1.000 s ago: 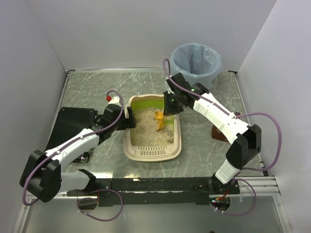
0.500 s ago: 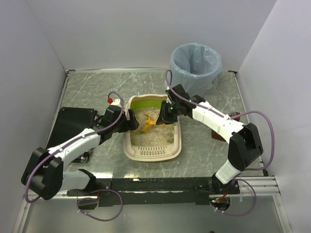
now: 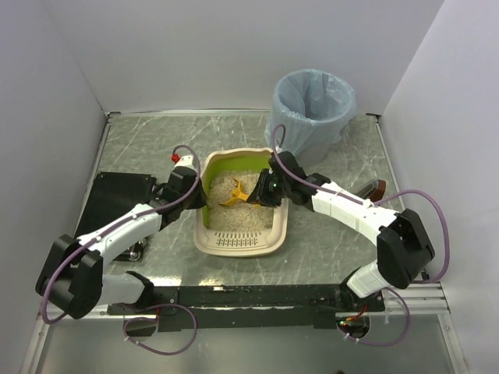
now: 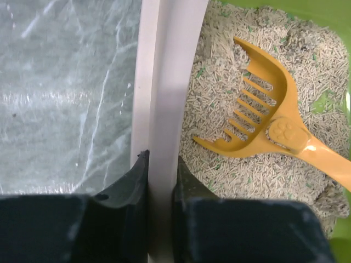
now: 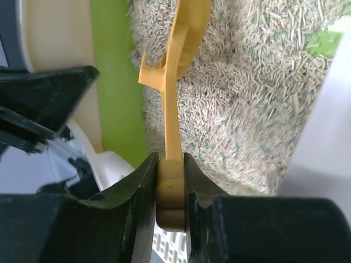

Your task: Clean the litter box

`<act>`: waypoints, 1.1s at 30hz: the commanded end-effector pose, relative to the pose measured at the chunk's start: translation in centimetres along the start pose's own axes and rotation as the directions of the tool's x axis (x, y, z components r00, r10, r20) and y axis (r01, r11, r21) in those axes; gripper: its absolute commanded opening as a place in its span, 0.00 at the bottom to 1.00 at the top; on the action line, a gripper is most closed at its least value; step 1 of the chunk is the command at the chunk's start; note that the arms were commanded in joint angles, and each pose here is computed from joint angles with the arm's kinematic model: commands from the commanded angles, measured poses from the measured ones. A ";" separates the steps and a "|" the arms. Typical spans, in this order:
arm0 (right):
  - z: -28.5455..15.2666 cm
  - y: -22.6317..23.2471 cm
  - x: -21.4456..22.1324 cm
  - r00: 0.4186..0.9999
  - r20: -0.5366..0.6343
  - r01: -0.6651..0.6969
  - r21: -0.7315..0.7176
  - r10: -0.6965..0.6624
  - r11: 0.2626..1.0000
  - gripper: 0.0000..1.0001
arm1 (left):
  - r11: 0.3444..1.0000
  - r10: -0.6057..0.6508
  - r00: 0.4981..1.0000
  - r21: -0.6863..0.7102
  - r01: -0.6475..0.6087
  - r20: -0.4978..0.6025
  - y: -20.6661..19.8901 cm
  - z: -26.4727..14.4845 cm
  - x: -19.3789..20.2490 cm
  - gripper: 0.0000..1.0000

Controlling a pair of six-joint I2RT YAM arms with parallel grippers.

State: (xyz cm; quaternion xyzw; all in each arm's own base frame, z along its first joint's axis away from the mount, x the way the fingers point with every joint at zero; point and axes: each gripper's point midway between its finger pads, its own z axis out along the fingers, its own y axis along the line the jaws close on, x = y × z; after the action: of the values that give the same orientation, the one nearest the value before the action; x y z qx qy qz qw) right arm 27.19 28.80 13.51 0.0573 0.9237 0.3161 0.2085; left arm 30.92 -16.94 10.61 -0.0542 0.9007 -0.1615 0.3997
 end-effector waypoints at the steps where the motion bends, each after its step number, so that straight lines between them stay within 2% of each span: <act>1: 1.2 -6.0 -0.2 0.988 0.132 -0.109 0.238 0.079 0.965 0.00 | 0.985 -0.058 0.996 0.158 0.068 -0.072 -4.0 0.0 0.9 0.08; 4: 1.7 -6.8 0.2 0.986 0.135 -0.131 0.257 0.099 0.957 0.00 | 0.984 -0.030 0.997 0.173 0.041 -0.066 -4.9 -0.4 0.3 0.07; 9: 2.7 -6.6 0.4 0.979 0.171 -0.152 0.259 0.110 0.954 0.00 | 0.996 0.039 0.999 0.087 -0.037 -0.026 -6.0 -0.6 -0.2 0.07; 11: 2.9 -6.8 0.1 0.972 0.205 -0.170 0.261 0.117 0.950 0.00 | 0.997 0.043 0.998 0.062 -0.040 -0.044 -6.3 -0.6 -0.1 0.02; 14: 3.4 -6.6 -0.8 0.954 0.270 -0.190 0.218 0.128 0.957 0.00 | 0.999 0.050 0.997 0.002 -0.049 -0.053 -6.4 -0.7 -0.1 0.01; 17: 3.4 -6.9 -1.5 0.937 0.326 -0.195 0.199 0.123 0.960 0.00 | 0.997 0.070 0.997 -0.016 -0.070 -0.012 -7.5 -1.6 -1.0 0.01; 25: 4.2 -5.7 -0.9 0.912 0.368 -0.189 -0.020 0.183 0.982 0.00 | 0.996 0.061 0.992 0.053 -0.067 0.110 -11.4 -5.0 -4.5 0.01; 27: 3.9 -4.2 -1.6 0.905 0.382 -0.159 -0.104 0.187 0.982 0.00 | 0.998 0.051 0.991 0.041 -0.057 0.124 -11.6 -5.3 -4.9 0.01; 33: 1.8 -3.1 -2.4 0.877 0.443 -0.116 -0.185 0.188 0.976 0.00 | 0.997 -0.015 0.987 -0.074 0.027 0.158 -10.1 -5.2 -5.9 0.01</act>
State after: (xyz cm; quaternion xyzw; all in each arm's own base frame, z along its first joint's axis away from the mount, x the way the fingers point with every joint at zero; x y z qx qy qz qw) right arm 27.96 29.28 10.25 0.1517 0.8421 0.4009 0.3272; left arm 29.82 -18.87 13.24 -0.0369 0.9125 0.0039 0.4073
